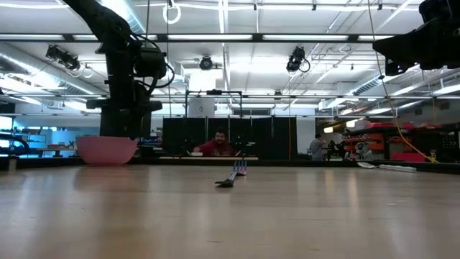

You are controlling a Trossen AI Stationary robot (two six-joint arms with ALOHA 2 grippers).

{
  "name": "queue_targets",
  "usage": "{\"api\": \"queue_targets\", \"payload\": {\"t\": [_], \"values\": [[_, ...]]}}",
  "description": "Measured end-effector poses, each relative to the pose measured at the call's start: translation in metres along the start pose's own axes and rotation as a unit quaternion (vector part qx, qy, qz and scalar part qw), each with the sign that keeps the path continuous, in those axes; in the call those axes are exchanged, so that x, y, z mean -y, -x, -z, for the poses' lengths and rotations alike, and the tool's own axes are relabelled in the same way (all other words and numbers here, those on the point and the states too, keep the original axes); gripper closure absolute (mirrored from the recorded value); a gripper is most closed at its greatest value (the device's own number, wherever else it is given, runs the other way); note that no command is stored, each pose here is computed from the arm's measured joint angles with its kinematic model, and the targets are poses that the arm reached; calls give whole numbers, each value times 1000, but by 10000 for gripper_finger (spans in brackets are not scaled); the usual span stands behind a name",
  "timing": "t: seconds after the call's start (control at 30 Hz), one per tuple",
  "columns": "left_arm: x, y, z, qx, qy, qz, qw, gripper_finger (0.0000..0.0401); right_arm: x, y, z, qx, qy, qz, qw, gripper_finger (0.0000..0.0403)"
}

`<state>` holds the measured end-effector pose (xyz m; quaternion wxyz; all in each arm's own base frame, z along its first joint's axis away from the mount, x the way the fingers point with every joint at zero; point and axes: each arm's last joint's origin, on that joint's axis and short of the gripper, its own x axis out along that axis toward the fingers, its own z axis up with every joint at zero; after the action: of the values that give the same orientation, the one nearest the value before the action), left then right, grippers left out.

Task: Set table place
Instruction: Put the pink bowl into the white pattern plate

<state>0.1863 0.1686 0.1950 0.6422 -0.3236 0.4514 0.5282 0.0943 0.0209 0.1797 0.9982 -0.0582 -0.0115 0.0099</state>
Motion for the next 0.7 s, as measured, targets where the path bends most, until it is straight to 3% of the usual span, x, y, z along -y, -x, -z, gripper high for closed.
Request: {"api": "queue_targets", "payload": {"t": [0.3, 0.53, 0.7], "values": [[0, -1, 0, -1, -8, -1, 1000, 253, 0, 0, 0, 0, 0, 0, 1000, 399], [6, -18, 3, -30, -20, -19, 999, 268, 0, 0, 0, 0, 0, 0, 1000, 399], [7, -24, 4, -41, -38, -24, 998, 306, 0, 0, 0, 0, 0, 0, 1000, 399]]}}
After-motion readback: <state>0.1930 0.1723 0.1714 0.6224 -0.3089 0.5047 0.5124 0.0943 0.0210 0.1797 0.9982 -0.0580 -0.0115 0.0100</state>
